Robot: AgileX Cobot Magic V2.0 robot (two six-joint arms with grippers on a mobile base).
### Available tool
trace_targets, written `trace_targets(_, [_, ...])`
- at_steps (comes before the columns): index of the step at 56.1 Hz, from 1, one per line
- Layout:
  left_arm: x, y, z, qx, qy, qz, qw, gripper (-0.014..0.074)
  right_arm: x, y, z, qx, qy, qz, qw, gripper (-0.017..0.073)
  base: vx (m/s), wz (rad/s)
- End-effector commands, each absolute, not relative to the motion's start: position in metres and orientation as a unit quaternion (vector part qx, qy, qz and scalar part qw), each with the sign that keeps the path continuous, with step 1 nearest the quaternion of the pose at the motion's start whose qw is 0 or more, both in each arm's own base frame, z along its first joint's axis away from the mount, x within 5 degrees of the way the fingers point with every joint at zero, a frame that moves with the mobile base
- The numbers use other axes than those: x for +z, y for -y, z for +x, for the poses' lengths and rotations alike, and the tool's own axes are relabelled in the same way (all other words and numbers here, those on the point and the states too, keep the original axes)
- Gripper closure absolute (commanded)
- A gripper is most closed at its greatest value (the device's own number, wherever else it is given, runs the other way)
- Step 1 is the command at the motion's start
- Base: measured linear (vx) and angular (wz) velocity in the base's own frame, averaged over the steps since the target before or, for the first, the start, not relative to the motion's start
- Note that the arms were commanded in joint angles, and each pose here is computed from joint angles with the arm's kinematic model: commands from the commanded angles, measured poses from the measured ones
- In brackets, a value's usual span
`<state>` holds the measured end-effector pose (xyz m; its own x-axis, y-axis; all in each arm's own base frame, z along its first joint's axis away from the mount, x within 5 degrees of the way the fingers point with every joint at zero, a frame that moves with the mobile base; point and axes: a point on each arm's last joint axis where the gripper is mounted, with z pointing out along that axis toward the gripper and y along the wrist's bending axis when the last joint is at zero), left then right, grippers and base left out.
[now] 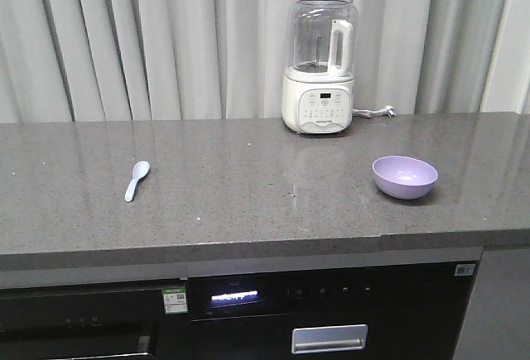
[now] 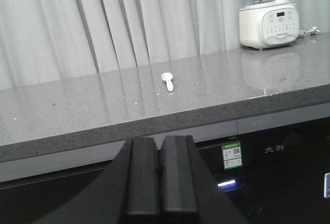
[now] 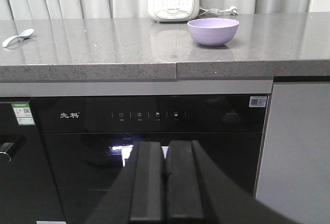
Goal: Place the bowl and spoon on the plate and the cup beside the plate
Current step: 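Drive the base toward the spoon and lavender bowl on the counter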
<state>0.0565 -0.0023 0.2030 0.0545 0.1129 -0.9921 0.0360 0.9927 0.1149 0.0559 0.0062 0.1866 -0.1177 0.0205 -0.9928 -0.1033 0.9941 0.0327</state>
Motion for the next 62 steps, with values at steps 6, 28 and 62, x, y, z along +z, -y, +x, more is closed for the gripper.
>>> trace_targets(6, [0.2206,0.0027,0.0527,0.02,-0.639,0.048,0.768,0.0591,0.1933,-0.0056,0.0564,0.042,-0.717,-0.026,0.695,0.0568,0.0,0.0])
trace_targets(28, [0.2206,0.0027,0.0527,0.02,-0.639,0.048,0.768,0.0591,0.1933,-0.0056,0.0564,0.042,-0.717,-0.026,0.695,0.0568,0.0,0.0])
trace_targets(62, [0.2205,0.0027,0.0527,0.02,-0.639,0.048,0.767,0.0591,0.1933,-0.0056,0.0564,0.042,-0.717,-0.026,0.695,0.0568,0.01,-0.05])
